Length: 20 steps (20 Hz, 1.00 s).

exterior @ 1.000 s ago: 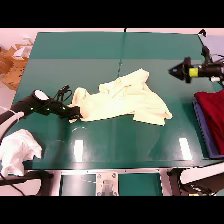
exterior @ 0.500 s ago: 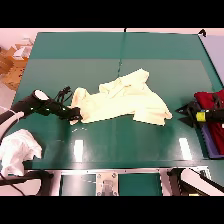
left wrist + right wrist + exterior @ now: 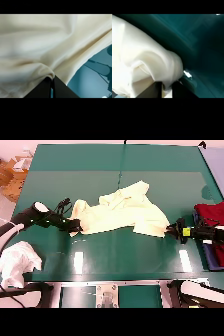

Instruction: Fold the shirts.

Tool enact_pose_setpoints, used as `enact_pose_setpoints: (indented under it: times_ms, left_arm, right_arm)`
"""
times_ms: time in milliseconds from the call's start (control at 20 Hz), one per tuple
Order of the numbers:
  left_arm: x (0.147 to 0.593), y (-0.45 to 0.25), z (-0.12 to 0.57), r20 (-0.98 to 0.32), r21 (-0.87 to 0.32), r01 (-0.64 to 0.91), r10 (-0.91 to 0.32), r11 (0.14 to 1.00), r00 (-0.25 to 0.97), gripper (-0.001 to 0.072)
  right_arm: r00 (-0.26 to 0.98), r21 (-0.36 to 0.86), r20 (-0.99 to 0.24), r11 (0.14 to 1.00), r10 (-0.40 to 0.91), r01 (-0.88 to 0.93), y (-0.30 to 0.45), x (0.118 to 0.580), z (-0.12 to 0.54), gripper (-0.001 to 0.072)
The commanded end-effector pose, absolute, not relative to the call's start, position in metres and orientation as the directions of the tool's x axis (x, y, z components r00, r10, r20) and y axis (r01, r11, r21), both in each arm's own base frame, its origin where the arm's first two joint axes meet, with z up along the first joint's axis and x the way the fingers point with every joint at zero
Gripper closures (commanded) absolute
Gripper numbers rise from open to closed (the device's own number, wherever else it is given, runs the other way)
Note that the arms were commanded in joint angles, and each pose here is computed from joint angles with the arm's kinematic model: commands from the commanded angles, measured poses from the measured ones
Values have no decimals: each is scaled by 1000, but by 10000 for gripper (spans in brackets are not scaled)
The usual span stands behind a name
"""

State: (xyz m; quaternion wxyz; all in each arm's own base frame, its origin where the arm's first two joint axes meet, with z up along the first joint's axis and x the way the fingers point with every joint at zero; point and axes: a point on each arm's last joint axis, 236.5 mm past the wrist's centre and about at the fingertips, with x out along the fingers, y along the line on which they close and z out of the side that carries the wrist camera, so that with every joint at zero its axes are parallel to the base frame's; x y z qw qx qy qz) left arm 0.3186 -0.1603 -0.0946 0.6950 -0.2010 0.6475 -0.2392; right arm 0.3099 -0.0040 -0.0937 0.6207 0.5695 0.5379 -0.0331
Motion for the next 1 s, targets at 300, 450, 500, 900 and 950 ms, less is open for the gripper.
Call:
enact_pose_setpoints:
  times_ms: [300, 450, 500, 900, 950]
  left_arm:
    - [354, -169, 10, -758, -580, 260, -628, 772, 175, 685]
    - [381, -154, 146, -687, -418, 407, -575, 813, 444, 684]
    - [384, -144, 202, -630, -339, 424, -537, 840, 561, 684]
    - [240, -106, 541, 48, -20, 443, -442, 896, 896, 684]
    - [226, -105, 553, 84, -2, 444, -442, 896, 893, 684]
  right_arm:
    - [524, 849, -527, 439, 670, 293, 3, 376, 33, 698]
    - [668, 821, -455, 568, 589, 58, -8, 390, 163, 698]
    - [727, 786, -413, 618, 549, -20, -11, 388, 212, 698]
    - [976, 341, 152, 919, 155, -199, 16, 252, 526, 699]
    - [971, 318, 191, 927, 145, -201, 26, 238, 541, 699]
